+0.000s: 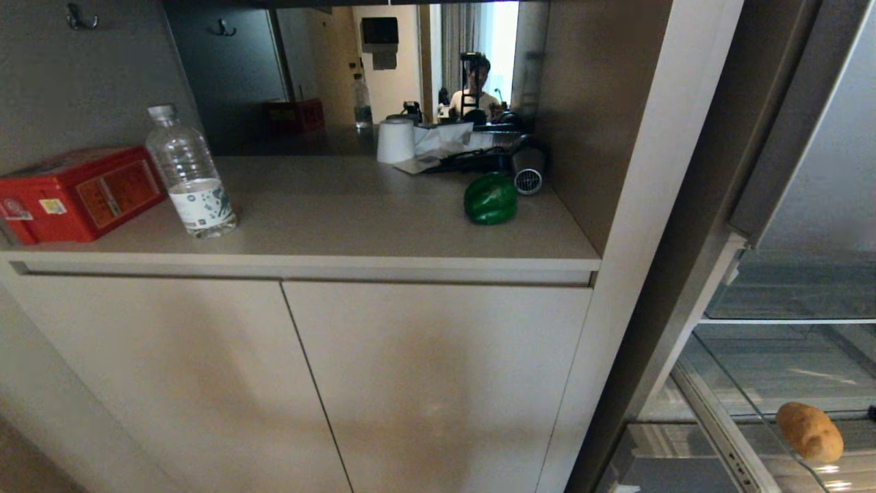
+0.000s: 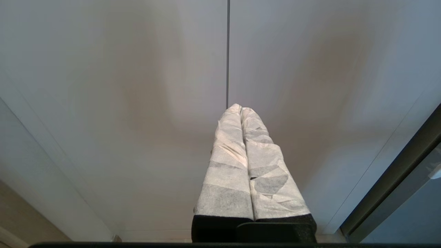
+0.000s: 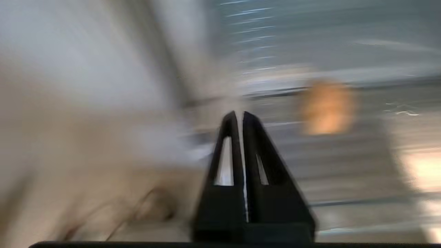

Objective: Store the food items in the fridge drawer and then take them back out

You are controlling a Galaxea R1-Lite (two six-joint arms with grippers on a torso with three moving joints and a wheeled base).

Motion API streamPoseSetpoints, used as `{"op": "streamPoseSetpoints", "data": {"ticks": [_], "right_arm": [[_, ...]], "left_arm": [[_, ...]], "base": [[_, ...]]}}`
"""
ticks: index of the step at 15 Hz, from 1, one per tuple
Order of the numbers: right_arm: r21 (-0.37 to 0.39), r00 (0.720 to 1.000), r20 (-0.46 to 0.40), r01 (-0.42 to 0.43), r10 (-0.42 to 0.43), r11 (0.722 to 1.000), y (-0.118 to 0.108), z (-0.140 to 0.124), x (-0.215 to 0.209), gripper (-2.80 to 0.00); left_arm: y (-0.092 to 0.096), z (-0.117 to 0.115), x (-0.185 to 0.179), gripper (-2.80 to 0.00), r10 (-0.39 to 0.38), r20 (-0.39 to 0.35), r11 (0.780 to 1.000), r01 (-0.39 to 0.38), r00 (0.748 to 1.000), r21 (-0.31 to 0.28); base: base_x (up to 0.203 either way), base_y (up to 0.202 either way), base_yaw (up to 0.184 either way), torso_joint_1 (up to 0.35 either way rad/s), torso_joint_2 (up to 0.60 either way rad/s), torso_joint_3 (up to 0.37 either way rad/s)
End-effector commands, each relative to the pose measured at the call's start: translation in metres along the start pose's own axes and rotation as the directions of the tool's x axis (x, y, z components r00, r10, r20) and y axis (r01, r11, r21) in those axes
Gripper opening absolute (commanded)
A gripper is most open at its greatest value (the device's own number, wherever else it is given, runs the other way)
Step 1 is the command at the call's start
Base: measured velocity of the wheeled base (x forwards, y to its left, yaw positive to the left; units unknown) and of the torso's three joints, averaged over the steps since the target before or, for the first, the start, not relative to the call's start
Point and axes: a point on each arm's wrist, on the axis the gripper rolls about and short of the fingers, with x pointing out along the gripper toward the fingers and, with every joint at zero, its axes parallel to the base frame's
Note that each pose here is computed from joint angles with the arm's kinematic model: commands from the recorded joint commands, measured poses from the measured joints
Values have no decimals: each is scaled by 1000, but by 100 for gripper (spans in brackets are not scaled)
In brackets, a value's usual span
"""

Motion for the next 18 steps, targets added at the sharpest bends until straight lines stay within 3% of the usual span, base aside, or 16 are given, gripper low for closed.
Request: {"op": "streamPoseSetpoints", "data": {"ticks": [1, 4, 9, 10, 12, 13, 14, 15, 18], "right_arm": [[-20, 969, -14, -247, 247, 969, 10, 0, -6, -280], [-49, 890, -112, -449, 441, 892, 23, 9, 10, -280], [-86, 710, -316, -682, 629, 727, 75, 28, 65, -280], [-124, 699, -328, -699, 636, 704, 90, 30, 69, -280], [-218, 709, -303, -703, 637, 677, 121, 41, 65, -280], [-271, 730, -254, -683, 634, 678, 138, 54, 58, -280], [-311, 759, -197, -648, 620, 695, 153, 70, 55, -280], [-333, 786, -162, -613, 597, 716, 168, 81, 58, 0], [-362, 844, -94, -523, 527, 772, 213, 106, 86, 0]], "left_arm": [[0, 0, 0, -280, 0, -1, 1000, 0, 1000, 0], [0, 0, 0, -280, 0, 0, 1000, 0, 1000, 0], [0, 0, 0, -280, 0, 0, 1000, 0, 1000, 0], [0, 0, 0, -280, 0, -1, 1000, 0, 1000, 0], [0, 0, 0, -280, 0, -1, 1000, 0, 1000, 0], [0, 0, 0, -280, 0, -1, 1000, 0, 1000, 0], [0, 0, 0, -280, 0, 0, 1000, 0, 1000, 0], [0, 0, 0, -280, 0, 0, 1000, 0, 1000, 0], [0, 0, 0, -280, 0, 0, 1000, 0, 1000, 0]], "base": [[0, 0, 0, 0, 0, 0], [0, 0, 0, 0, 0, 0], [0, 0, 0, 0, 0, 0], [0, 0, 0, 0, 0, 0], [0, 0, 0, 0, 0, 0], [0, 0, 0, 0, 0, 0], [0, 0, 0, 0, 0, 0], [0, 0, 0, 0, 0, 0], [0, 0, 0, 0, 0, 0]]}}
